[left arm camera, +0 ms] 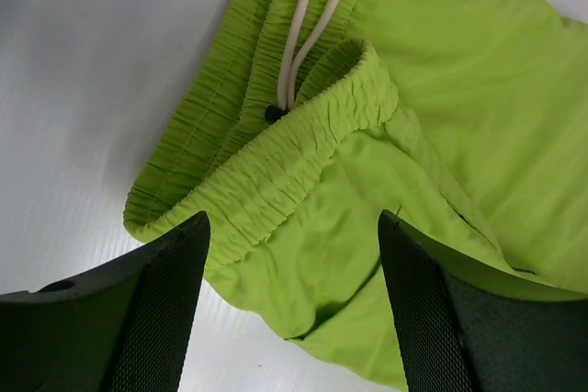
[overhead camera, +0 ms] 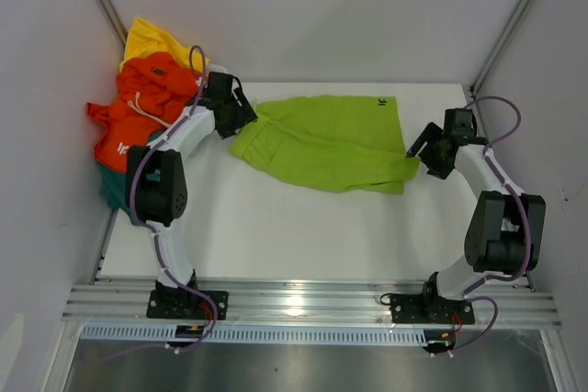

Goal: Fold and stack the shorts
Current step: Flatten the shorts out

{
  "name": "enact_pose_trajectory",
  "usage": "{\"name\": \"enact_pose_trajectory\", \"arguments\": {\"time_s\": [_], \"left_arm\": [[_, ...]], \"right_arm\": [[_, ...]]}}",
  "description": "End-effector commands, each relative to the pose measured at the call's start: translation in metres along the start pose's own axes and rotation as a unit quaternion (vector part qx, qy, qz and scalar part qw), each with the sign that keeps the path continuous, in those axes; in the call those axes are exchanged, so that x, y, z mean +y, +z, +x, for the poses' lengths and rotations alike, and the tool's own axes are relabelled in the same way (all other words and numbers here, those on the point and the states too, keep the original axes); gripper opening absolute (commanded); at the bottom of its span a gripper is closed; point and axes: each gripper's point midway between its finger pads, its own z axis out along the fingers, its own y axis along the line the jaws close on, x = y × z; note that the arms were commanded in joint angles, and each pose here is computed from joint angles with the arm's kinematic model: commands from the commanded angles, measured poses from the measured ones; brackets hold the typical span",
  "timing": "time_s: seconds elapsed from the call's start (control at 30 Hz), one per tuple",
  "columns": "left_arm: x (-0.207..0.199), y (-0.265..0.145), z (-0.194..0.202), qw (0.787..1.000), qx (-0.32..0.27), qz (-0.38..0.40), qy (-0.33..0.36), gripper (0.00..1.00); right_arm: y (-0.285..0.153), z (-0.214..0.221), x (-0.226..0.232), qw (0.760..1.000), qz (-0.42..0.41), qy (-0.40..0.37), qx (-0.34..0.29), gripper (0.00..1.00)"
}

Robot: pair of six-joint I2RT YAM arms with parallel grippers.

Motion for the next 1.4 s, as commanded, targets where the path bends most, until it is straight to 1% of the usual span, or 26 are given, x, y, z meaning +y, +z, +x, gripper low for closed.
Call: {"name": "enact_pose_trajectory", "arguments": {"time_s": [0.0,0.1,0.17,0.27,0.3,0.37,0.47,0.5,0.57,0.6,0.63,0.67,0.73,0.8,0.83,0.97,1.03,1.07,1.1,1.2,1.3,1.33,1.37], "left_arm": [[-0.014,-0.003,-0.017,1.0,-0.018,0.02,0.015,0.76],[-0.014,0.001,-0.018,0.999,-0.019,0.023,0.015,0.77],[-0.014,0.001,-0.021,0.999,-0.02,0.023,0.014,0.76],[-0.014,0.003,-0.025,0.999,-0.026,0.026,0.016,0.76],[-0.016,0.002,-0.025,0.999,-0.021,0.036,0.017,0.76],[-0.02,0.003,-0.025,0.998,-0.019,0.054,0.02,0.76],[-0.018,0.01,-0.023,0.998,-0.008,0.062,0.017,0.75],[-0.018,0.011,-0.023,0.998,-0.007,0.063,0.016,0.75],[-0.017,0.016,-0.023,0.998,-0.006,0.06,0.016,0.75],[-0.017,0.017,-0.024,0.998,-0.007,0.059,0.015,0.75],[-0.017,0.022,-0.025,0.998,-0.007,0.06,0.014,0.75],[-0.015,0.025,-0.024,0.998,-0.003,0.057,0.01,0.75],[-0.021,0.026,-0.034,0.998,-0.007,0.064,0.003,0.74],[-0.019,0.037,-0.03,0.998,0.005,0.063,-0.009,0.73],[-0.025,0.036,-0.038,0.998,-0.002,0.069,-0.011,0.72],[-0.025,0.044,-0.039,0.997,0.0,0.063,-0.036,0.71],[-0.022,0.048,-0.042,0.998,-0.006,0.049,-0.037,0.71],[-0.026,0.043,-0.051,0.998,-0.011,0.046,-0.037,0.71],[-0.018,0.051,-0.047,0.999,-0.004,0.028,-0.036,0.71],[-0.025,0.054,-0.052,0.999,-0.006,0.03,-0.026,0.69],[-0.029,0.062,-0.046,0.999,0.005,0.043,-0.022,0.6],[-0.03,0.065,-0.042,0.999,0.011,0.046,-0.021,0.55],[-0.03,0.066,-0.039,0.999,0.015,0.046,-0.019,0.54]], "right_arm": [[-0.005,-0.012,0.006,0.999,-0.018,0.003,-0.031,0.78],[0.002,-0.015,0.013,0.999,-0.039,0.013,-0.03,0.76],[0.009,-0.017,0.018,0.998,-0.05,0.018,-0.025,0.73],[0.014,-0.024,0.027,0.997,-0.069,0.023,-0.035,0.66],[0.015,-0.026,0.028,0.996,-0.071,0.024,-0.039,0.6],[0.015,-0.032,0.032,0.996,-0.078,0.025,-0.046,0.56],[0.02,-0.031,0.039,0.995,-0.094,0.027,-0.033,0.39],[0.022,-0.03,0.042,0.994,-0.101,0.026,-0.029,0.29],[0.024,-0.031,0.044,0.994,-0.105,0.03,-0.028,0.19],[0.023,-0.032,0.046,0.993,-0.109,0.029,-0.03,0.09],[0.023,-0.031,0.046,0.993,-0.109,0.028,-0.029,0.03],[0.022,-0.031,0.046,0.993,-0.11,0.024,-0.029,0.0],[0.02,-0.031,0.046,0.993,-0.112,0.02,-0.031,0.0],[0.02,-0.027,0.045,0.993,-0.112,0.016,-0.029,0.0],[0.019,-0.028,0.046,0.993,-0.115,0.014,-0.032,0.0],[0.02,-0.023,0.047,0.993,-0.117,0.011,-0.031,0.0],[0.019,-0.024,0.047,0.992,-0.119,0.011,-0.033,0.0],[0.018,-0.026,0.049,0.992,-0.12,0.009,-0.036,0.0],[0.018,-0.025,0.048,0.992,-0.119,0.009,-0.036,0.0],[0.015,-0.028,0.05,0.992,-0.122,0.008,-0.041,0.0],[0.014,-0.03,0.051,0.992,-0.122,0.007,-0.044,0.0],[0.013,-0.03,0.051,0.991,-0.123,0.007,-0.044,0.0],[0.014,-0.029,0.051,0.991,-0.123,0.007,-0.043,0.0]]}}
